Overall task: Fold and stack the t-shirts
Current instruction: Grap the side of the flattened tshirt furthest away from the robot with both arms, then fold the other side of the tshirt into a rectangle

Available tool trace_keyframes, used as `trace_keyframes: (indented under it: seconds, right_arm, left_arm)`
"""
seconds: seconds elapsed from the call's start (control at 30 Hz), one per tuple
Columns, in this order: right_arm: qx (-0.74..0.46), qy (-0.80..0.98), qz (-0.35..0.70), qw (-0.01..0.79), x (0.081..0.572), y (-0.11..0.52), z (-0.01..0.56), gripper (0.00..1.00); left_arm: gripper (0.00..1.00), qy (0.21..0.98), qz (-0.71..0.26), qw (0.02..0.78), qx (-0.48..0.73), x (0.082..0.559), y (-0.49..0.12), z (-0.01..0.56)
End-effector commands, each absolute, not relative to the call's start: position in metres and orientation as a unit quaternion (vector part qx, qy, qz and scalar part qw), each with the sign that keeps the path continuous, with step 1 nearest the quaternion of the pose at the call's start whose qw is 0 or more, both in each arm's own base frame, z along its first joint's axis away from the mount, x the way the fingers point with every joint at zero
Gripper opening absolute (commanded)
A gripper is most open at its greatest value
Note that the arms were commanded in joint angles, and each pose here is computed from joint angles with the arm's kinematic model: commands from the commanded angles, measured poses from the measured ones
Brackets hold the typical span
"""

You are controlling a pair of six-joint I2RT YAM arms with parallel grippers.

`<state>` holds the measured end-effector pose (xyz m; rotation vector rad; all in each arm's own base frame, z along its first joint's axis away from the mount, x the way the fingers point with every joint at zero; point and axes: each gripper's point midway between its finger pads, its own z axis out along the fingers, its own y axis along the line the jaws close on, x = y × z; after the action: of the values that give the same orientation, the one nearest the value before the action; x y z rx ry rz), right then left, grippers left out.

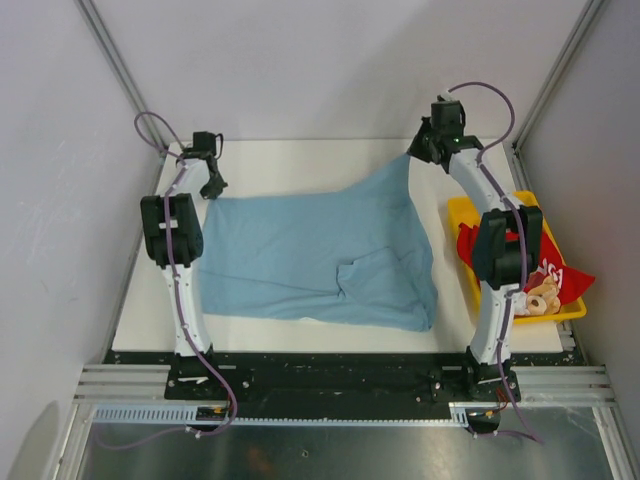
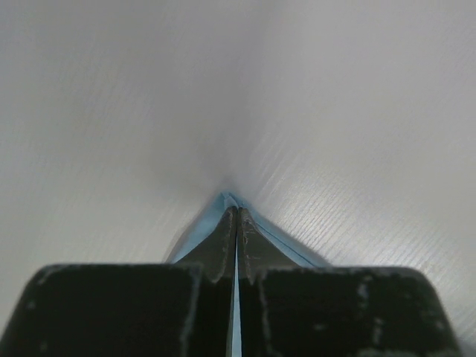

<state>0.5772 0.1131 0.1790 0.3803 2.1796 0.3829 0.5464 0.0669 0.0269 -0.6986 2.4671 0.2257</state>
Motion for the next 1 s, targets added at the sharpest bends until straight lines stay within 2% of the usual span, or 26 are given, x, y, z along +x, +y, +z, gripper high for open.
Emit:
trace_keyframes:
  seconds: [0.0, 0.47, 0.97]
  right_arm:
    - [0.147, 0.86, 0.177, 0.455, 0.559, 0.119, 0.211, 0.0]
    - [0.147, 0.87, 0.186, 0.433, 0.491, 0.117, 0.211, 0.0]
    - [0.14, 0.9, 0.187, 0.368, 0.399, 0.127, 0.186, 0.0]
  left_arm:
    - [0.0, 0.897, 0.065, 0.337, -0.277, 0.559, 0.071, 0.083]
    - [0.0, 0.893, 0.037, 0.343, -0.288, 0.532, 0.062, 0.097]
    - [0.0, 0.894, 0.037, 0.309, -0.323, 0.471, 0.071, 0.085]
